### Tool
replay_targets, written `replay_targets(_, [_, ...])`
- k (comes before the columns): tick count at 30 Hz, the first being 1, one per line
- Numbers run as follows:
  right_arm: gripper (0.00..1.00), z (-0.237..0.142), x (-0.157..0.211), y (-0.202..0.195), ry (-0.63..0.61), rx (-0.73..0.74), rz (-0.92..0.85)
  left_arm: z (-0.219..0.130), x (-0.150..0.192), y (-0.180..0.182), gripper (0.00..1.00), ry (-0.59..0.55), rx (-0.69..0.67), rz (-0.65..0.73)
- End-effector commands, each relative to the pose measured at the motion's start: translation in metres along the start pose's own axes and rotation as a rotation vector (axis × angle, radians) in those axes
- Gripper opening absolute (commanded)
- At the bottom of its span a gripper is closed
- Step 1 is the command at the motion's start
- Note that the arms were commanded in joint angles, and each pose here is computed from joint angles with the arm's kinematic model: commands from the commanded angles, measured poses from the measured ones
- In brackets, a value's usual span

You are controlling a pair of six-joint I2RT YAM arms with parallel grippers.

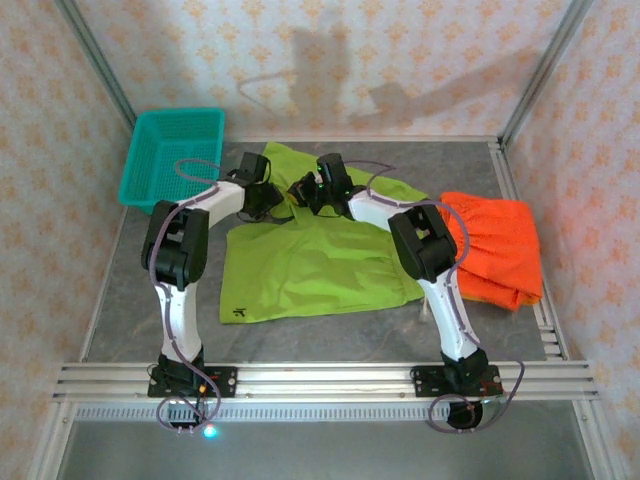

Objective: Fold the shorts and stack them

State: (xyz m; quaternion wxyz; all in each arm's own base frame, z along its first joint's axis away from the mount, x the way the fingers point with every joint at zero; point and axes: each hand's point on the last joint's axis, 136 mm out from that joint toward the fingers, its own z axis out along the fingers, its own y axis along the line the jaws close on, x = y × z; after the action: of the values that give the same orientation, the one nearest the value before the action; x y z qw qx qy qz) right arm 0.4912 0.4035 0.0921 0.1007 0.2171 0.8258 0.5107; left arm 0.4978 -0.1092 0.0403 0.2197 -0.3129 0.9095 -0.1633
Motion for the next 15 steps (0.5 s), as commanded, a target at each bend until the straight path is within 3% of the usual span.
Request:
replay_targets(1, [0.00,-0.010,-0.002,0.022,-0.015,-0.059,-0.010,0.008,0.002,-0.004,0.42,0.009,0.027,-0.031])
replay_targets(5, [0.00,-0.011,-0.004,0.017,-0.021,-0.053,-0.004,0.016,0.006,-0.005,0.35,0.024,0.039,-0.050])
replay_targets(12, [0.00,-0.015,-0.010,0.008,-0.040,-0.044,0.016,-0.009,-0.013,-0.016,0.00,-0.038,0.032,0.002])
replay_targets(15, [0.00,-0.017,-0.014,0.006,-0.049,-0.045,0.026,-0.033,-0.027,-0.026,0.00,-0.080,0.031,0.058])
